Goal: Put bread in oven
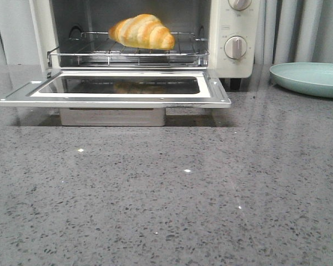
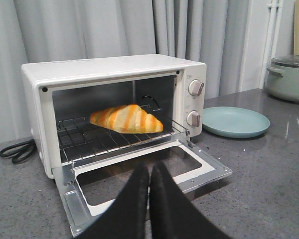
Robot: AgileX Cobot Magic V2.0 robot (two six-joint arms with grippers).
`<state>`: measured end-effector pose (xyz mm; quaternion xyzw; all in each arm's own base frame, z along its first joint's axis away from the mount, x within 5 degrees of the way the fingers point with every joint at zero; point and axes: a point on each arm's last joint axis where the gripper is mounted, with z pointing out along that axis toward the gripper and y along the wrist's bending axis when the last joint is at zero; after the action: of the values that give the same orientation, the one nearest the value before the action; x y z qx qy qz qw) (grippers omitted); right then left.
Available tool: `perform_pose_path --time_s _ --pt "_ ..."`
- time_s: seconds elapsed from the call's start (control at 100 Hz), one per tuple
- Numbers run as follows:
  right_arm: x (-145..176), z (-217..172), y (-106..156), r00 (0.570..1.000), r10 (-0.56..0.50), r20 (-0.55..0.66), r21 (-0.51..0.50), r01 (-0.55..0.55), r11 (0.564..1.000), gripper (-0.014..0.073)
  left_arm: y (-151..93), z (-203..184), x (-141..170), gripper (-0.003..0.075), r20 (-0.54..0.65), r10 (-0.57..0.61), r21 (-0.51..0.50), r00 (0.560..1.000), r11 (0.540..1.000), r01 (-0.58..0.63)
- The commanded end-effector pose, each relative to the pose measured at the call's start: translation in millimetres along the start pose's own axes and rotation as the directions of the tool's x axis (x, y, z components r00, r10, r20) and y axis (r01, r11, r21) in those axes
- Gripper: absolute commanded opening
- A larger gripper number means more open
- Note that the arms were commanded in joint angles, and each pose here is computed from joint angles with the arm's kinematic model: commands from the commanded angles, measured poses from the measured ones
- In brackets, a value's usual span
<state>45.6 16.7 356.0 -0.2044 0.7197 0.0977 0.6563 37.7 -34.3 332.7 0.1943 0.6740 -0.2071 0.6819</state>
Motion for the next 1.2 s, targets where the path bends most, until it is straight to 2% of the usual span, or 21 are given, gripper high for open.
perform_pose_path --time_s 0.0,0.09,0.25,0.68,0.86,0.96,1.06,1.14,1.19 --pt "-14.1 -15.3 -4.0 0.989 -0.018 0.149 0.043 0.012 0.999 -0.0054 2.5 -1.0 -14.1 -0.0022 0.091 -0.034 -0.028 0.995 0.999 0.037" --pt "-17.2 -29.3 -5.1 0.971 -0.026 0.237 0.056 0.014 0.998 -0.0054 2.5 -1.0 -14.1 -0.0022 0.091 -0.034 -0.028 0.995 0.999 0.037" --pt "-15.5 -47.1 -6.1 0.953 -0.024 0.301 0.065 0.005 0.998 -0.0054 2.5 -1.0 -14.1 -0.0021 0.091 -0.034 -0.028 0.995 0.999 0.037" --pt "-15.3 -48.9 -6.2 0.951 -0.024 0.307 0.066 0.004 0.998 -0.0054 2.6 -0.5 -12.8 -0.0022 0.087 -0.035 -0.028 0.996 0.999 0.037" --pt "-15.3 -48.9 -6.2 0.951 -0.024 0.307 0.066 0.004 0.998 -0.0054 4.1 0.6 2.5 -0.0021 0.054 -0.012 -0.044 0.998 0.999 0.014" --pt "-15.4 -48.9 -6.2 0.951 -0.024 0.309 0.066 0.004 0.998 -0.0054 9.6 -5.7 16.1 -0.0021 0.066 0.098 -0.138 0.993 0.987 -0.088" --pt "-15.4 -48.9 -6.2 0.951 -0.024 0.309 0.066 0.004 0.998 -0.0054 19.9 -8.8 46.4 -0.0021 0.063 0.180 -0.290 0.982 0.945 -0.154" --pt "-15.4 -48.9 -6.2 0.951 -0.024 0.309 0.066 0.004 0.998 -0.0054 23.9 -11.9 65.9 -0.0021 0.151 0.168 -0.370 0.974 0.923 -0.102" --pt "-15.4 -48.9 -6.2 0.951 -0.024 0.309 0.066 0.004 0.998 -0.0054 26.0 -11.8 78.8 -0.0021 0.147 0.155 -0.401 0.977 0.912 -0.084"
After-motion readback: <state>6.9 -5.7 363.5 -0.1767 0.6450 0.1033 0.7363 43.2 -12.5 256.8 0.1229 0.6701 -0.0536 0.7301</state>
